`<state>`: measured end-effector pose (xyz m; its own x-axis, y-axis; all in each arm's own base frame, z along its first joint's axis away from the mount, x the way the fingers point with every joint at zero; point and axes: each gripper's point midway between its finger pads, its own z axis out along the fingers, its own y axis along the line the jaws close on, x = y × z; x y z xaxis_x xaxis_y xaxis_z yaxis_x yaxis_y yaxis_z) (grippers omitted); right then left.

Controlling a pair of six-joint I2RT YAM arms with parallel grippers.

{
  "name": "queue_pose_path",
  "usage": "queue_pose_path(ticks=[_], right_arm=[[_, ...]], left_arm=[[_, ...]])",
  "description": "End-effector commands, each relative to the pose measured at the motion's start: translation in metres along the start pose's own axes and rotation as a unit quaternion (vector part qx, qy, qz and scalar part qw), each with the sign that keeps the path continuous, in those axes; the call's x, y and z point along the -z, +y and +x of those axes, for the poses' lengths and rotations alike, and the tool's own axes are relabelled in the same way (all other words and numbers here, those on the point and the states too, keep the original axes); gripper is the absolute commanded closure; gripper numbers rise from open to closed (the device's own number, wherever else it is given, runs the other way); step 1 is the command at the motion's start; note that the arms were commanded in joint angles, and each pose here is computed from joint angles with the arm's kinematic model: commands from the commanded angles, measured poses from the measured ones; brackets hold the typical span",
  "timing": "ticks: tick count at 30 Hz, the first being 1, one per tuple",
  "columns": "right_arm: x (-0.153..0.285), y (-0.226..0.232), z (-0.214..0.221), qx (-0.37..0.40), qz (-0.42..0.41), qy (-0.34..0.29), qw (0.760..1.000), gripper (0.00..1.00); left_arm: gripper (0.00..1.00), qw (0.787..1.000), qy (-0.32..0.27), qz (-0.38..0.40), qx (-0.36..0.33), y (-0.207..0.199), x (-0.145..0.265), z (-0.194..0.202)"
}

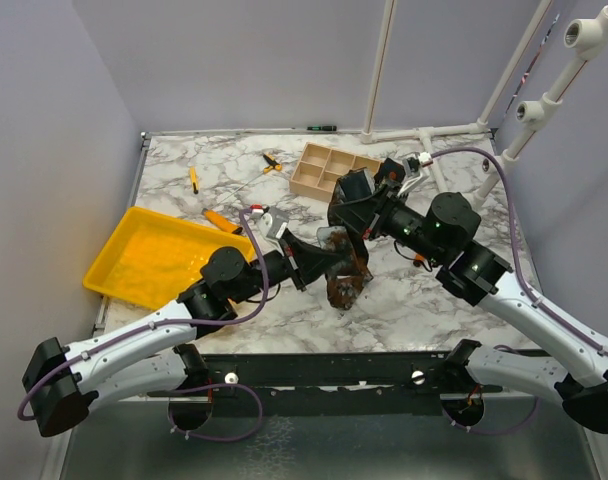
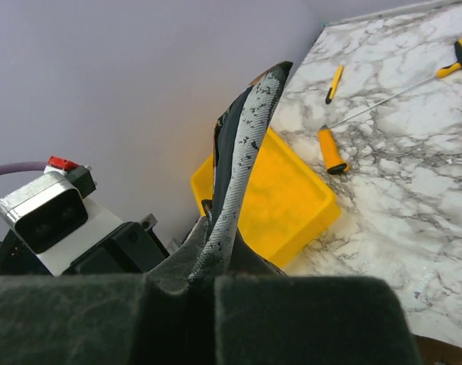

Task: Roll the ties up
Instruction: Flatten out the tie at the center of the board.

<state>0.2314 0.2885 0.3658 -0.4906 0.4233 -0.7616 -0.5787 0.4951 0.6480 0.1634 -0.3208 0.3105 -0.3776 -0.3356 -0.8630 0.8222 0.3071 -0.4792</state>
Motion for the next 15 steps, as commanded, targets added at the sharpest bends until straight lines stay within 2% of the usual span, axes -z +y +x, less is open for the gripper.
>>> queue_pose_path(ticks=[1,6,12,13,15], right_arm=[[-0.003,0.022,-0.007,-0.007,-0.045,-0.001,0.999,1.0],[0.016,0.013,-0.048,0.041,0.022,-0.065,0.997,1.0],[0.06,0.029,-0.13,0.15,0.081,-0.168,0.971,1.0],[0.066,0.032,-0.139,0.165,0.085,-0.179,0.966,1.0],[0.076,0.04,-0.157,0.19,0.09,-0.199,0.957,1.0]], left_arm=[[1.0,1.0,0.004,-0.01,-0.019,0.0,0.005,-0.003],[1.0,0.999,0.016,-0.025,-0.029,0.003,0.022,0.0],[0.98,0.995,-0.005,-0.103,-0.015,0.028,0.064,0.003],[0.71,0.993,-0.013,-0.116,-0.009,0.031,0.07,0.001],[0.1,0.987,-0.036,-0.154,0.005,0.042,0.084,-0.007]])
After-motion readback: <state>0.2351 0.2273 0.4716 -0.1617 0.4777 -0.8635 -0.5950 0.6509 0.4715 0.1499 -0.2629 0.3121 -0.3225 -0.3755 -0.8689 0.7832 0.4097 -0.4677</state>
